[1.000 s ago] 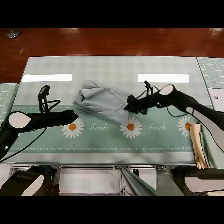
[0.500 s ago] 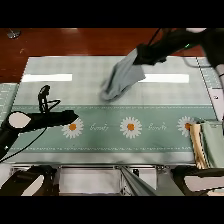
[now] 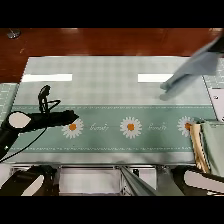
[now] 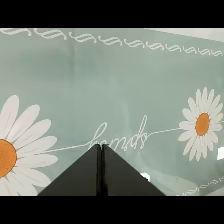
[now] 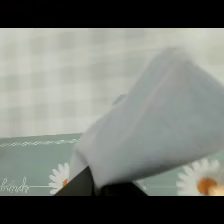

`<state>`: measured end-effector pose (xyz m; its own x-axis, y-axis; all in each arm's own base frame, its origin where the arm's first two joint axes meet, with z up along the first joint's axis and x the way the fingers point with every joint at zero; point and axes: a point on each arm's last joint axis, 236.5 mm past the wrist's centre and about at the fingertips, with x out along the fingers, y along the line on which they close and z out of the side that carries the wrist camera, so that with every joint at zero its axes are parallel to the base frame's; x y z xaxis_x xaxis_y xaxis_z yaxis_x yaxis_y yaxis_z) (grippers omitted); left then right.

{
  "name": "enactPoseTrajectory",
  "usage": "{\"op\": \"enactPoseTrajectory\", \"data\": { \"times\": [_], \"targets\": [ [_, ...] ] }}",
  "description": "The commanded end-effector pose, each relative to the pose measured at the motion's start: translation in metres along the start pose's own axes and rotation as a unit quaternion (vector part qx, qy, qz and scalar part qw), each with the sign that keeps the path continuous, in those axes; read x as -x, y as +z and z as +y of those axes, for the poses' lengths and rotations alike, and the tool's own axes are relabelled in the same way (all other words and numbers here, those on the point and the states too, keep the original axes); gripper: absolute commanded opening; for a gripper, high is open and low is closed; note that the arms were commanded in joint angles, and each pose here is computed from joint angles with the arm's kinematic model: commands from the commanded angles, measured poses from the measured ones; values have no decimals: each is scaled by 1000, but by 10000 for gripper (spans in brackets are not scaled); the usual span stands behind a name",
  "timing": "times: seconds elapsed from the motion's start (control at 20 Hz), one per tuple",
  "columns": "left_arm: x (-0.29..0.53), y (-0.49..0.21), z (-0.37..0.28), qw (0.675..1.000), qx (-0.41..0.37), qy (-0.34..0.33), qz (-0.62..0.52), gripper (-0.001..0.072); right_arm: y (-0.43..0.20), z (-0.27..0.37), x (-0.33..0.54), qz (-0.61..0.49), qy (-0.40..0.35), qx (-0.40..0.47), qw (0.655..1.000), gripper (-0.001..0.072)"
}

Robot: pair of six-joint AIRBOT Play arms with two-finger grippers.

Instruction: Fold the shirts.

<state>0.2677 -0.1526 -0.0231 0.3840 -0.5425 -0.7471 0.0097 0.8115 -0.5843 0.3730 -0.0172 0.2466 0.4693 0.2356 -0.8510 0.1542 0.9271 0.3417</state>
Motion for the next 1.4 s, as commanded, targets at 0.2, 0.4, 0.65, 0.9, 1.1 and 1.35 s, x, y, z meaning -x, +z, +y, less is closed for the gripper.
{"op": "enactPoseTrajectory", "data": {
  "times": [0.2,0.4,0.65,0.9,1.1,1.35],
  "targets": [
    [0,1,0,1000,-2,1,-3,17,-120,-153,70,-7,-208,-227,951,24],
    [0,6,1,1000,-2,2,-12,17,-225,-199,75,37,-302,-317,898,25],
    [0,6,1,1000,-2,2,-12,17,-308,-233,66,59,-370,-434,819,478],
    [16,38,13,997,-44,26,-54,17,-216,-246,49,-18,-278,-374,885,616],
    [94,154,-29,982,-70,13,-176,17,-68,-177,31,-103,-91,-260,956,152],
    [157,237,-129,954,-215,20,-207,15,27,19,-51,-127,71,35,989,25]
  ]
}}
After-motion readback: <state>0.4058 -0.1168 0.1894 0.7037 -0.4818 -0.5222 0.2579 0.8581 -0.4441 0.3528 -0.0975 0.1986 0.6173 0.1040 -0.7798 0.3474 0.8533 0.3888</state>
